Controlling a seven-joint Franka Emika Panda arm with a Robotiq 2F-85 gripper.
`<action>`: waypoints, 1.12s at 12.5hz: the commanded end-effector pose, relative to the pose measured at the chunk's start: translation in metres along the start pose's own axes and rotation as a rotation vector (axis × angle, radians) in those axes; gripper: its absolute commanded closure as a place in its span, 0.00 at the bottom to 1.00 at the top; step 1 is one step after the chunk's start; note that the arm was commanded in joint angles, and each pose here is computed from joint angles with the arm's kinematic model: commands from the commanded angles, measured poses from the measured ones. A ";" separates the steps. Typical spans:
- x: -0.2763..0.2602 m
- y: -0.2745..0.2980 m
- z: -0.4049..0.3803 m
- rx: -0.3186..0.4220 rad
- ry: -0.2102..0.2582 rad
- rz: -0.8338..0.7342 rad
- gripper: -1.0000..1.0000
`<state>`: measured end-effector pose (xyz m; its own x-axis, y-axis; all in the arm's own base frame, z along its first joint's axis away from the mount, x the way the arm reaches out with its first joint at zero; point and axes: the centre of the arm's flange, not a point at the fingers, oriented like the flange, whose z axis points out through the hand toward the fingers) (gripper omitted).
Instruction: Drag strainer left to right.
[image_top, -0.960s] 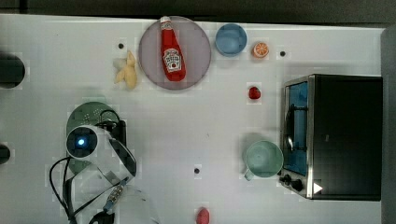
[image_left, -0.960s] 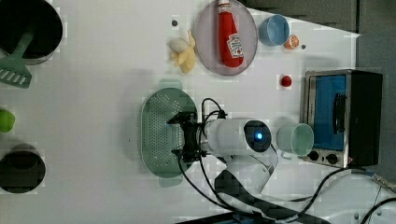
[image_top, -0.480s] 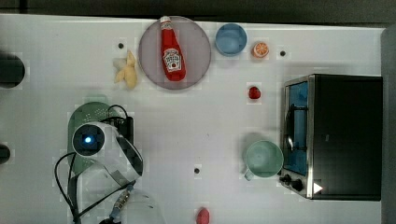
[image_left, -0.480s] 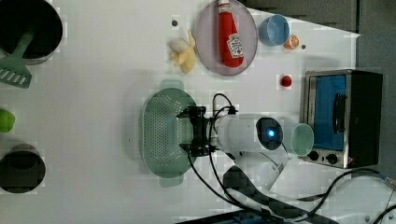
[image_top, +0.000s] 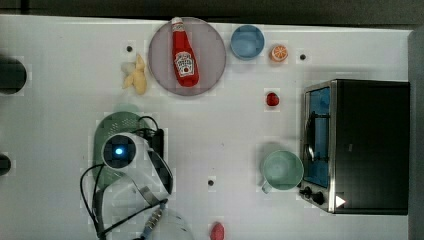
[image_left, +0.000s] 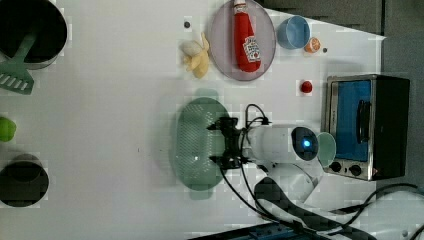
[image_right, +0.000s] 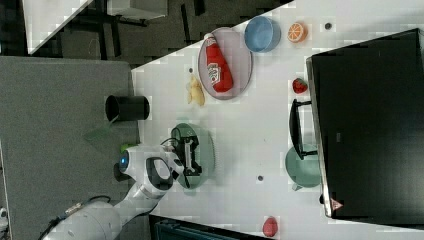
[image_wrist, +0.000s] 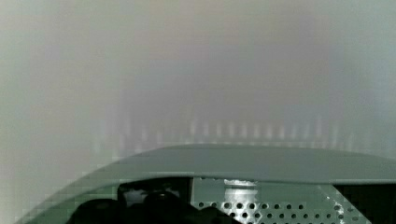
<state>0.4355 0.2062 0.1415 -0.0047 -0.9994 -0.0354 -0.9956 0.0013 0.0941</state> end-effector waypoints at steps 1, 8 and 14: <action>0.042 -0.023 -0.022 0.035 0.004 -0.007 0.00; 0.129 -0.031 -0.025 0.029 0.030 0.002 0.00; 0.192 -0.036 -0.032 0.039 0.061 -0.017 0.00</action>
<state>0.4709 0.0229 0.1590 -0.0625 -0.9978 0.0229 -0.9967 0.0636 0.0513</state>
